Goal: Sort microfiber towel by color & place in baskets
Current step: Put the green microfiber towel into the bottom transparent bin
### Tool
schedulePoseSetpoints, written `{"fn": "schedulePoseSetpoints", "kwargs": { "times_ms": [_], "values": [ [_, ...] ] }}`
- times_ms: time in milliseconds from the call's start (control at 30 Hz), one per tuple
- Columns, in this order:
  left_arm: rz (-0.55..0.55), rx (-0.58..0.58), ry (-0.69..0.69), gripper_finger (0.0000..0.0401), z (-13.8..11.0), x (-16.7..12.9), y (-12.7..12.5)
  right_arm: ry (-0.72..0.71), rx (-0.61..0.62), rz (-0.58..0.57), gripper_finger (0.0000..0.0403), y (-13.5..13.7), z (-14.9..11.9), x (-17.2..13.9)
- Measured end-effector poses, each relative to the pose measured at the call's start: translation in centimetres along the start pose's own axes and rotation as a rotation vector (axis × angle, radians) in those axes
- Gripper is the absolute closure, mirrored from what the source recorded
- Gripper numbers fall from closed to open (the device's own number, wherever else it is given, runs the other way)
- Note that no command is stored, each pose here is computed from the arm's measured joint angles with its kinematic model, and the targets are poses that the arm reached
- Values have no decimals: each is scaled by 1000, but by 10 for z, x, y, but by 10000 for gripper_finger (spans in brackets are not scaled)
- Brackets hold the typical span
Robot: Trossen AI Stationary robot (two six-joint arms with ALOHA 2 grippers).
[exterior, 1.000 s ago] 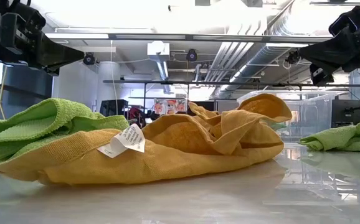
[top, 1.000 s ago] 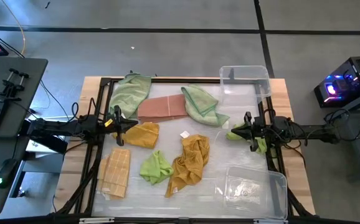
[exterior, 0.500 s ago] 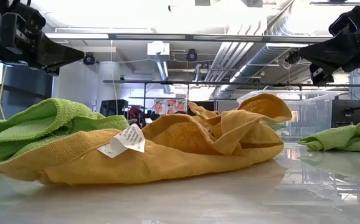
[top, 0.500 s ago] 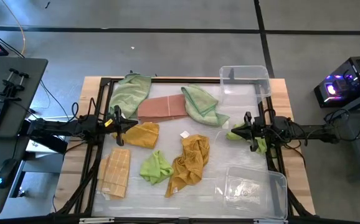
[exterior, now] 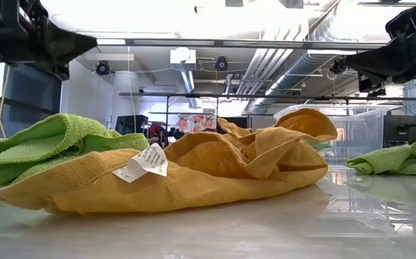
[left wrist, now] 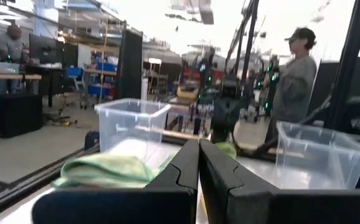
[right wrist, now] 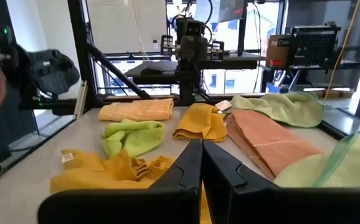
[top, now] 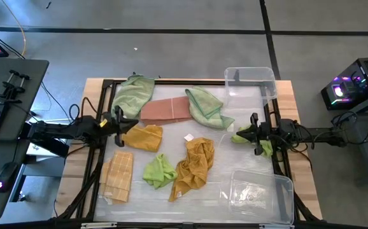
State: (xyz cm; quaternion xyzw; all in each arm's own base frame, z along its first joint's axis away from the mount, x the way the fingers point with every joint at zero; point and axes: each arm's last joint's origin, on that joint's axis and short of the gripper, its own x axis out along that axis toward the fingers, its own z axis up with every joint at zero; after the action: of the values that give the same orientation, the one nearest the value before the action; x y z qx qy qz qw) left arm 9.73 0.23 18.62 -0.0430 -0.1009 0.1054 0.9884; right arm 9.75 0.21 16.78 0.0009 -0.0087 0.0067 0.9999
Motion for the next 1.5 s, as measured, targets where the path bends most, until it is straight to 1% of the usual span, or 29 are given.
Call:
{"fn": "schedulePoseSetpoints", "kwargs": {
  "times_ms": [100, 267, 333, 367, 400, 500, 567, 633, 733, 833, 900, 1000, 1067, 1133, 1233, 1367, 1433, 1500],
  "values": [
    [0, 11, -4, 401, 0, 0, 0, 1, -2, 0, 402, 0, 0, 0],
    [-1, -14, -3, 401, 0, 0, 0, -2, -7, -14, 402, 0, 0, 0],
    [-1, -14, -4, 401, 0, 0, 0, -4, 13, -15, 402, 0, 1, 0],
    [-1, -13, -2, 401, 0, 0, 0, -9, 44, -15, 402, 0, 1, 0],
    [-1, -8, 3, 401, 0, 0, 0, -18, 103, -14, 402, 0, 2, 0],
    [-1, 5, 6, 401, -1, 0, 0, -82, 313, -31, 402, -2, 7, 0],
    [-1, 16, 11, 401, -1, 0, 0, -176, 485, -50, 402, -3, 15, -1],
    [-1, 32, 18, 401, -2, 0, 0, -278, 597, -90, 402, -6, 23, -3],
    [0, 38, 29, 401, -3, 0, 0, -408, 682, -129, 402, -8, 33, -7],
    [0, 37, 27, 401, -3, 0, 0, -430, 696, -179, 402, -10, 50, -11],
    [0, 38, 27, 401, -3, 0, 0, -385, 675, -241, 402, -11, 64, -13],
    [1, 62, 27, 401, -3, 0, 0, -261, 564, -349, 402, -12, 92, -20],
    [2, 78, 27, 401, -3, 0, 0, -174, 557, -438, 402, -14, 113, -26],
    [2, 81, 27, 401, -3, 0, 0, -49, 564, -522, 402, -15, 131, -30],
    [3, 82, 27, 401, -3, 0, 0, 178, 568, -612, 402, -15, 151, -31],
    [3, 85, 27, 401, -3, 0, 0, 500, 572, -716, 402, -14, 160, -16],
    [3, 85, 28, 401, -3, 0, 0, 673, 576, -758, 402, -13, 158, -3],
    [4, 85, 29, 401, -3, 0, 0, 842, 593, -812, 402, -12, 151, 11]
  ]
}}
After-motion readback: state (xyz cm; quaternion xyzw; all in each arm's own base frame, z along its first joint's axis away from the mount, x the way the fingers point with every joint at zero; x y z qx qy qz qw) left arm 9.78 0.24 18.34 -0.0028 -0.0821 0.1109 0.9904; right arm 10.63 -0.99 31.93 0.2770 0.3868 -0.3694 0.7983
